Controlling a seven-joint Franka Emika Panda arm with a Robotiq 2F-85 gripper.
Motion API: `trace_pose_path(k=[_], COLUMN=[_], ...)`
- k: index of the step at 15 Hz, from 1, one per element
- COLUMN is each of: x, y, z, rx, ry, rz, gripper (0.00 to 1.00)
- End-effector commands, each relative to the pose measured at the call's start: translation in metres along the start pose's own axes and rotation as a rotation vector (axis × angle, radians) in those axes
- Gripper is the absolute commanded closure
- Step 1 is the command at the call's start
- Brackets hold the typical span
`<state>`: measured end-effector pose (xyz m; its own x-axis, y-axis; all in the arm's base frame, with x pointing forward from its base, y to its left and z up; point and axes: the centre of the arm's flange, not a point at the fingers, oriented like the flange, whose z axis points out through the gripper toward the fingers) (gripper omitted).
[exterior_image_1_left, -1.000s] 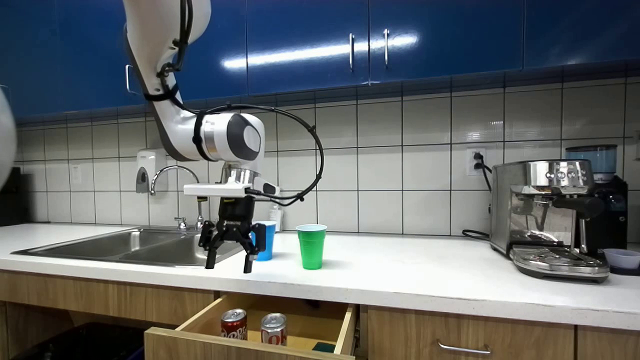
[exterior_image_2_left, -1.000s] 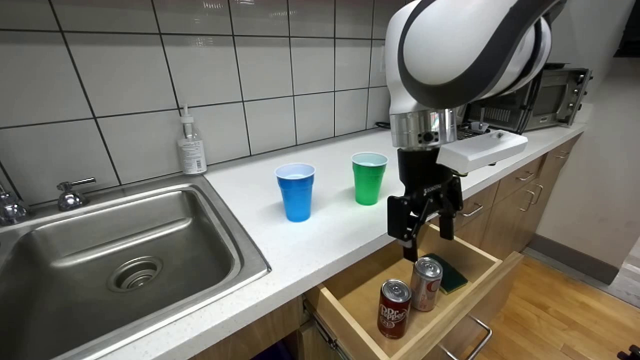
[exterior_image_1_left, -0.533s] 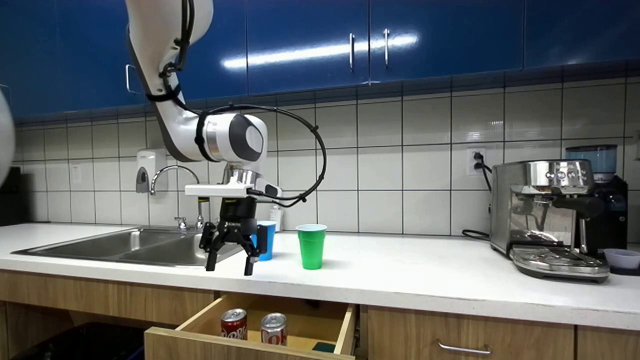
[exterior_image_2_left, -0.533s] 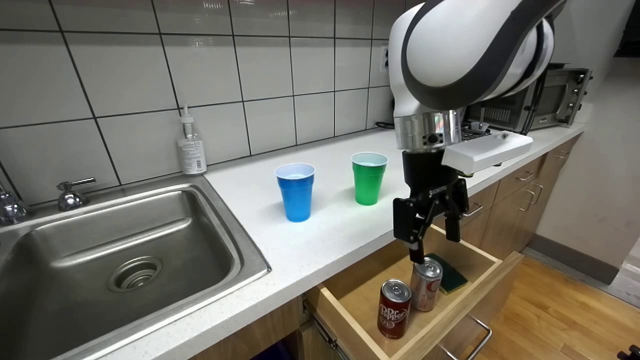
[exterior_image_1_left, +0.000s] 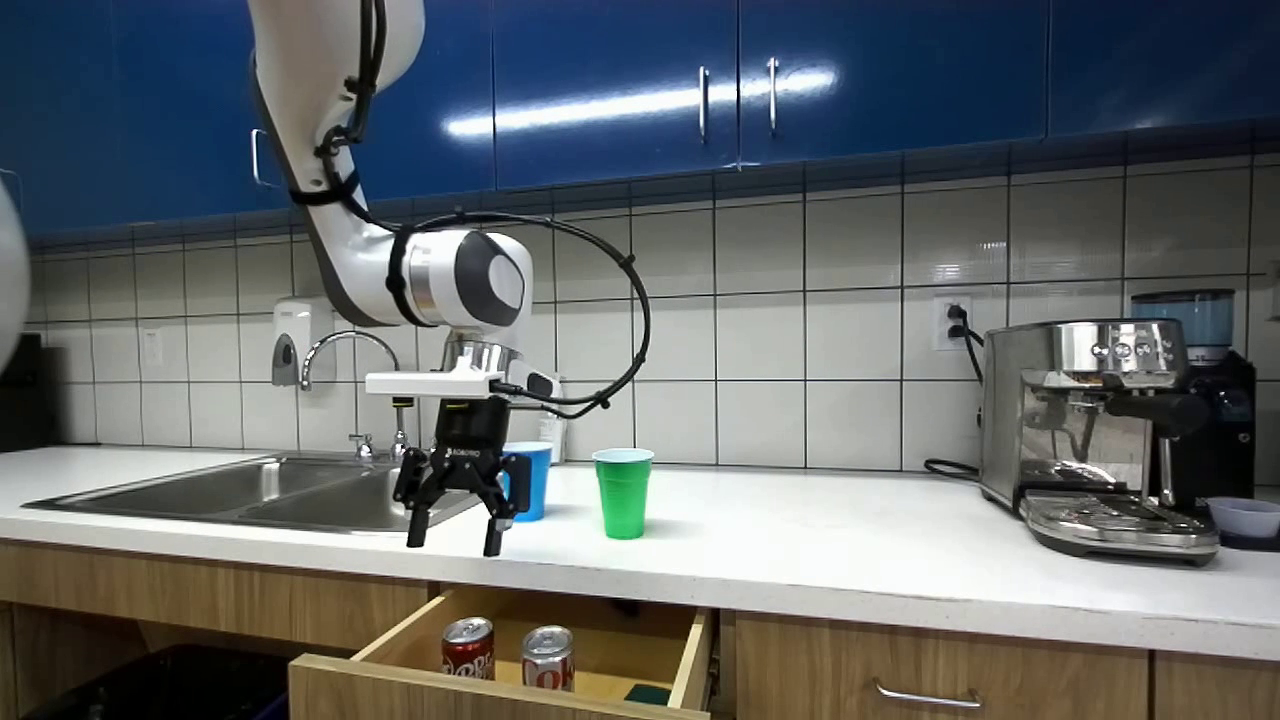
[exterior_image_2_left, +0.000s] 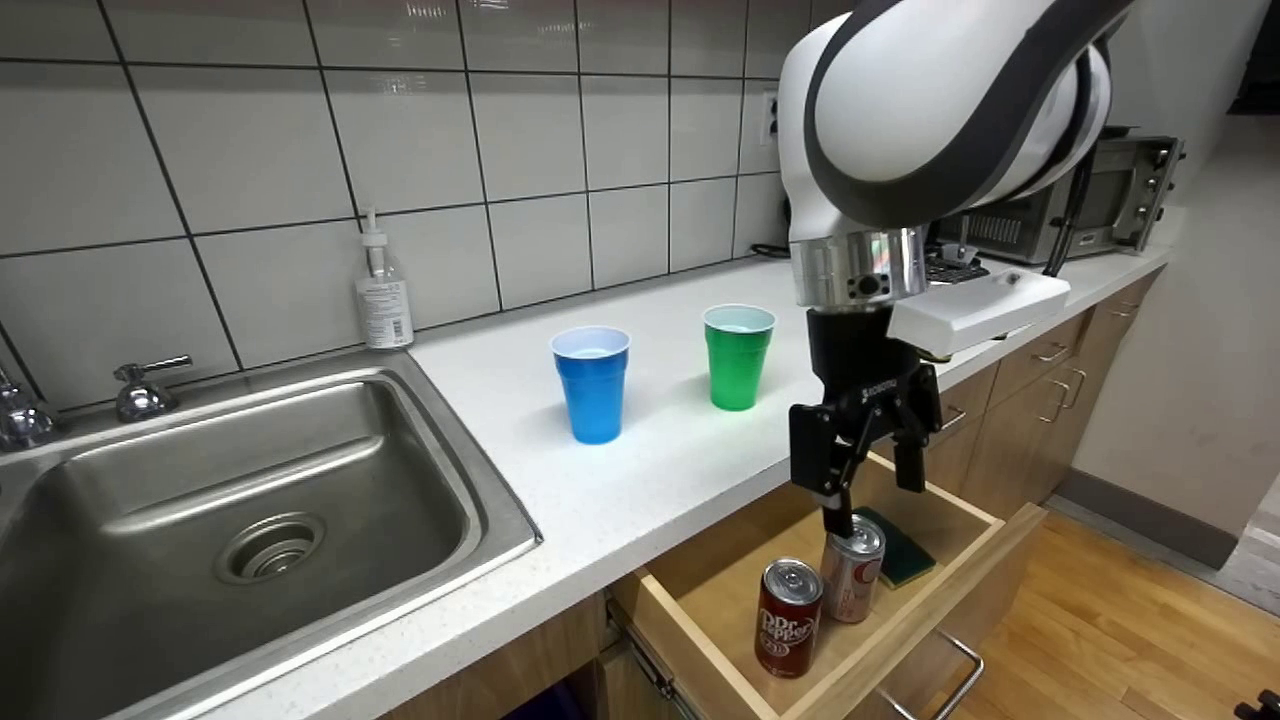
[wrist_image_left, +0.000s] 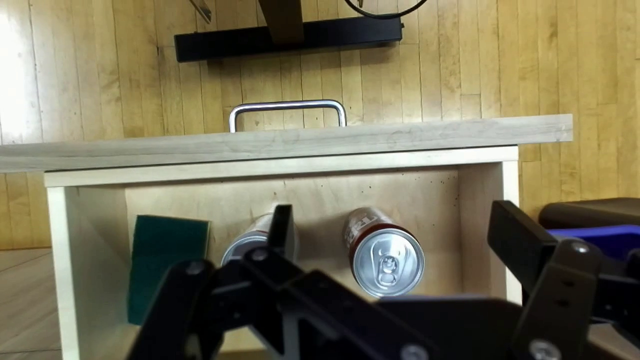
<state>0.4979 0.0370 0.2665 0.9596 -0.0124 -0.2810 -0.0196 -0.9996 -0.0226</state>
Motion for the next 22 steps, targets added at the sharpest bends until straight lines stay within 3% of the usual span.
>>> trace_pose_path(k=[1, 14, 22], x=[-0.024, -0.068, -0.06], y=[0.003, 0.012, 0.015], z=[0.003, 0.056, 0.089], rx=[0.023, 0.009, 0.007], ry=[-0.025, -0.101, -0.043], rz=[-0.022, -0.027, -0.059], gripper=[0.0, 0.0, 0.0])
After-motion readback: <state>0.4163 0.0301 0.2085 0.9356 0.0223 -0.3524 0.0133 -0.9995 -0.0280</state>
